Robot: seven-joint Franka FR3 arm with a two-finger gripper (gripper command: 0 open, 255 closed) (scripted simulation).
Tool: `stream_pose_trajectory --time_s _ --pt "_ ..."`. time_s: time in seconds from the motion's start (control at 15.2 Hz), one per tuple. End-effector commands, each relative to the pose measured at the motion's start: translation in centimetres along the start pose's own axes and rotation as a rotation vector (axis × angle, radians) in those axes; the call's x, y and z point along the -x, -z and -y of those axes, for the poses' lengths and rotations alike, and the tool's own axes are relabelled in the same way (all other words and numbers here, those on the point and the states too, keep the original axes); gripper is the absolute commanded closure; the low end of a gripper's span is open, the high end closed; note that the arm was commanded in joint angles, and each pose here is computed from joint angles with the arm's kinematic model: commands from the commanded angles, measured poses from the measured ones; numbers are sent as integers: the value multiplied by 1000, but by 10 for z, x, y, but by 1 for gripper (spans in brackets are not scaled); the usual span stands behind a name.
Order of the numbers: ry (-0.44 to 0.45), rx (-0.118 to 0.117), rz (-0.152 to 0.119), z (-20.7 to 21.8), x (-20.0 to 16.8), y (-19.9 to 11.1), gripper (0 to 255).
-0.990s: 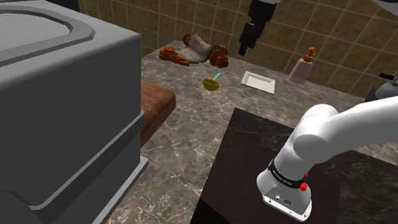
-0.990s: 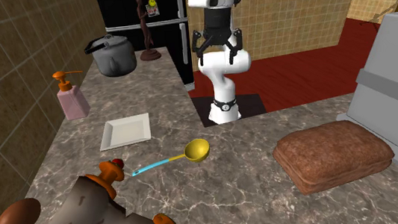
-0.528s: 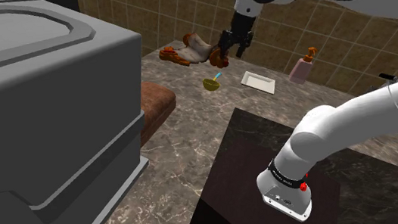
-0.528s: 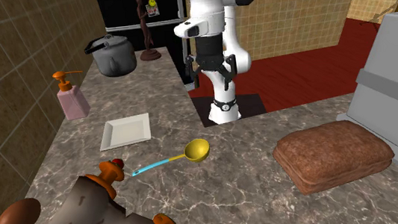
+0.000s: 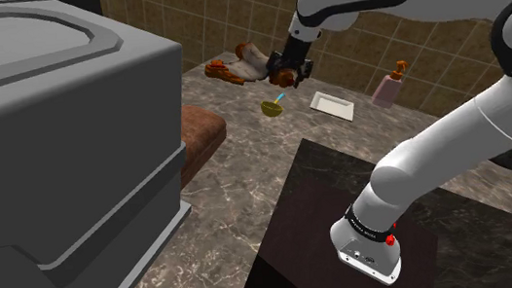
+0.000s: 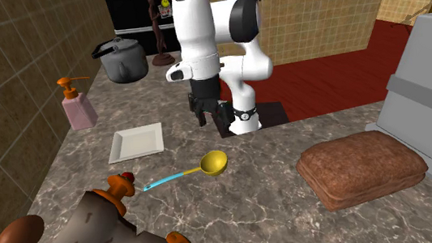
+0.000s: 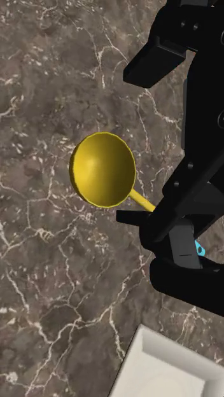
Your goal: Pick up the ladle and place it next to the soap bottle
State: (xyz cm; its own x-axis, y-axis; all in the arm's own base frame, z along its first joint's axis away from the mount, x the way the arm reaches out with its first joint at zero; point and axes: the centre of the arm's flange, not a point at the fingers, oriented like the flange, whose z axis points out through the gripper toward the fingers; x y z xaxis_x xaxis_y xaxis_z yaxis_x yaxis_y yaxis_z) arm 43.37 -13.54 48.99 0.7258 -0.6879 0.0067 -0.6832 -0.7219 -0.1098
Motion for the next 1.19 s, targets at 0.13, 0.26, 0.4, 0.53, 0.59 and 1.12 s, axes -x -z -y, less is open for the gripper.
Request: stream_pose_trajectory --time_s 0.13,0.26,0.4,0.53,0.59,1.12 --pt "-238 -37 3 -16 -36 -38 0" --pt "-353 -55 5 -27 -52 -57 0" --pt "-469 -73 7 -39 -67 -76 0" --pt "-539 -84 9 -48 -75 -87 0" --pt "-539 -84 9 -47 -75 -92 0" --pt "-539 -84 9 -44 -76 -127 0"
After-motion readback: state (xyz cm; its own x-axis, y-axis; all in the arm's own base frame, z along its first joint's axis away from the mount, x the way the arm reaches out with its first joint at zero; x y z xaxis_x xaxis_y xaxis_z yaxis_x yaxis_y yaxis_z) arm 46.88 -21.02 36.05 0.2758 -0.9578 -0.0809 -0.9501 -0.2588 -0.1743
